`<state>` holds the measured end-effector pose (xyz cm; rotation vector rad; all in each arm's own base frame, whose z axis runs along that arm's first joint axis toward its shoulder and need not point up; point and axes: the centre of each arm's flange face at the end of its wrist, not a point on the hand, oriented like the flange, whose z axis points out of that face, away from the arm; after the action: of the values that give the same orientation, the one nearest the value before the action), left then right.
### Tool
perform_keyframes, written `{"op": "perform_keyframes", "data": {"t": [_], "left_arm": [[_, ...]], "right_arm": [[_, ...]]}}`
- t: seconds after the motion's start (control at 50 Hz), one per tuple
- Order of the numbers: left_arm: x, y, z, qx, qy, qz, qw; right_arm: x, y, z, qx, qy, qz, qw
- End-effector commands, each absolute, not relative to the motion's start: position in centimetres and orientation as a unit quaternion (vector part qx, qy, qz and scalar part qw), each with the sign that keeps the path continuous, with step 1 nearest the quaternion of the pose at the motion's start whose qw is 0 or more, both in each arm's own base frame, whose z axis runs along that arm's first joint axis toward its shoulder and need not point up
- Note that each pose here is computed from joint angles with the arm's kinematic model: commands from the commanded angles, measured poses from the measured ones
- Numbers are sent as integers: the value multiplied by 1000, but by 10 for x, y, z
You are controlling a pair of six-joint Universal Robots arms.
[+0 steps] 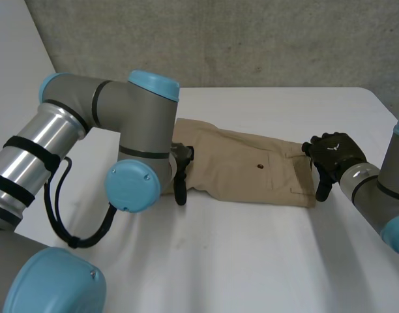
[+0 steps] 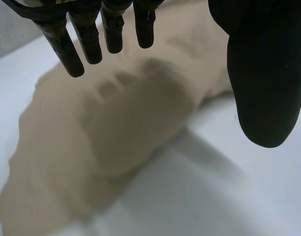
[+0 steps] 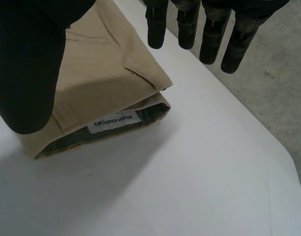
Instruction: Fold the shorts.
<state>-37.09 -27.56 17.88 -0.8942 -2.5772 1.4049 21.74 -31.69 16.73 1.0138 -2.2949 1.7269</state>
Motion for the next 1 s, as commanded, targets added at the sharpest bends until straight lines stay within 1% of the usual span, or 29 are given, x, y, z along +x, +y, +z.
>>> {"op": "perform_keyframes", "data": {"t": [0.02, 0.16, 0.26, 0.36, 0.38, 0.44, 0.54, 0.64, 0.72, 0.9, 1.0], "left_arm": [[-363, -263, 183, -273, -848, 453, 32], [-356, -253, 205, -246, -799, 544, 69], [-348, -246, 207, -250, -762, 592, 83], [-337, -247, 190, -251, -743, 614, 89], [-331, -250, 186, -248, -741, 618, 91], [-324, -251, 182, -247, -739, 620, 97], [-307, -256, 177, -244, -739, 619, 104], [-295, -260, 173, -235, -744, 618, 97], [-291, -260, 174, -231, -746, 618, 94], [-290, -256, 179, -228, -738, 627, 99], [-290, -254, 184, -226, -724, 644, 102]], "right_arm": [[217, -311, 161, 336, -759, 557, 45], [219, -307, 159, 340, -760, 553, 38], [219, -304, 156, 344, -761, 549, 34], [219, -302, 153, 343, -763, 547, 32], [220, -301, 153, 340, -764, 547, 29], [221, -300, 152, 332, -768, 547, 21], [224, -302, 153, 316, -773, 551, -11], [227, -304, 149, 303, -776, 551, -42], [230, -309, 142, 297, -776, 553, -56], [233, -320, 121, 301, -783, 542, -52], [230, -325, 120, 295, -783, 545, -45]]}}
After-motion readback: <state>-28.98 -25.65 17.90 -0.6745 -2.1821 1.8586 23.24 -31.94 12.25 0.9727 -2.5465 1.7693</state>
